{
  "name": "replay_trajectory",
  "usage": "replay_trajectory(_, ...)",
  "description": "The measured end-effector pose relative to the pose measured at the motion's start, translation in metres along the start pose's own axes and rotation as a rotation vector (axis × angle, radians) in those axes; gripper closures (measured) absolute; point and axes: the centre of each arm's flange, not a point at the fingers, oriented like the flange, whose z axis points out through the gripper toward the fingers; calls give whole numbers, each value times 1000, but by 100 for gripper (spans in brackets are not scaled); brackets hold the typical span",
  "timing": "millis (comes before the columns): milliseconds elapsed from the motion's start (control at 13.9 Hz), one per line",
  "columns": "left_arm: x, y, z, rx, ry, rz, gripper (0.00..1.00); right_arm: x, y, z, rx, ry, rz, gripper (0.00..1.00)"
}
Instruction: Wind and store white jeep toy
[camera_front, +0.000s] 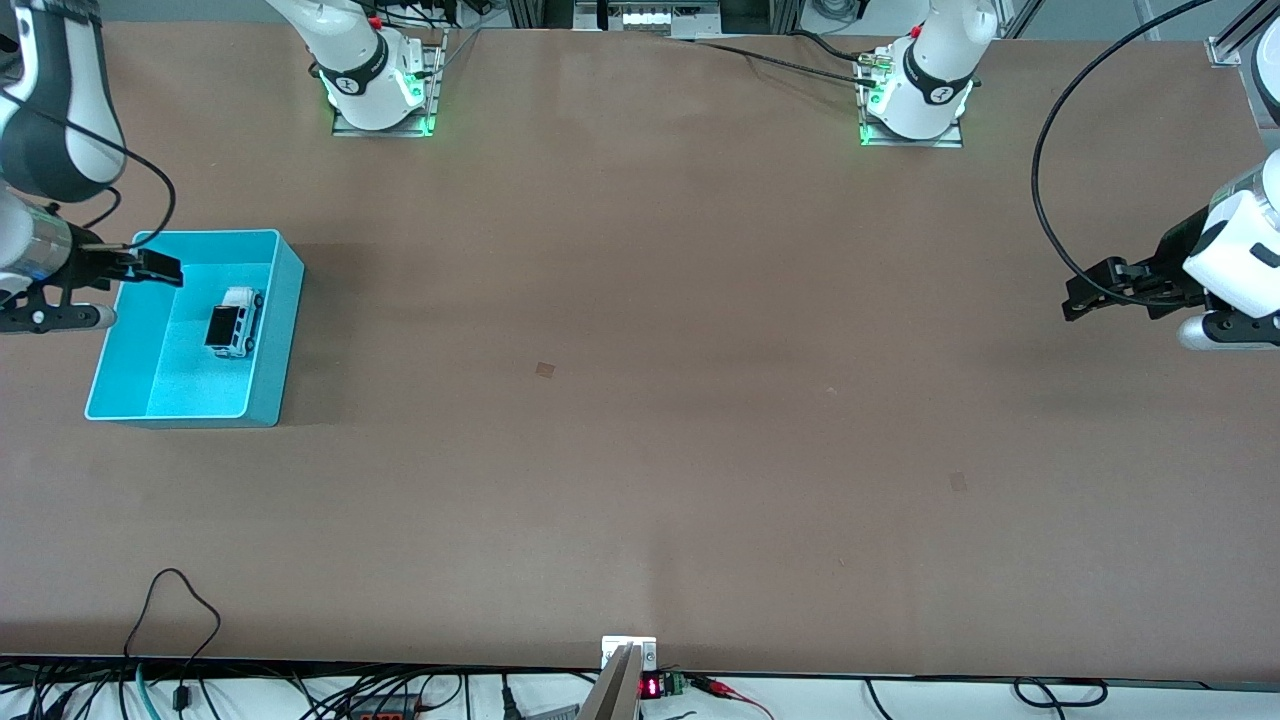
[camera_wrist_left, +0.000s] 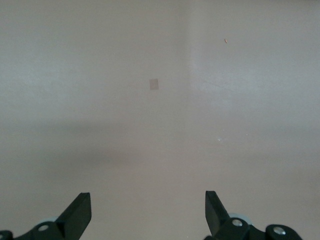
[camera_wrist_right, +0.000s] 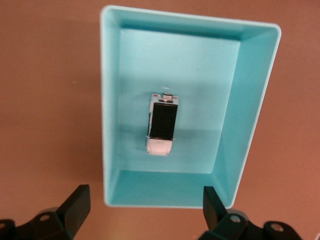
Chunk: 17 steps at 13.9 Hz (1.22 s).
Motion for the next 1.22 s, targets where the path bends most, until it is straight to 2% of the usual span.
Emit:
replay_trajectory(144, 0, 2, 0, 1, -2, 3, 0, 1, -16, -48, -2, 18, -23, 0)
replay_trajectory(432, -1, 1, 0, 4, -4, 1, 0, -14, -22, -120, 56, 134, -9, 0)
replay_trajectory(792, -7, 1, -15, 2, 20, 1, 0, -22, -31, -145, 59, 146, -23, 0)
replay_trajectory(1224, -10, -5, -19, 3, 16, -9, 0, -19, -42, -140, 89, 115, -33, 0)
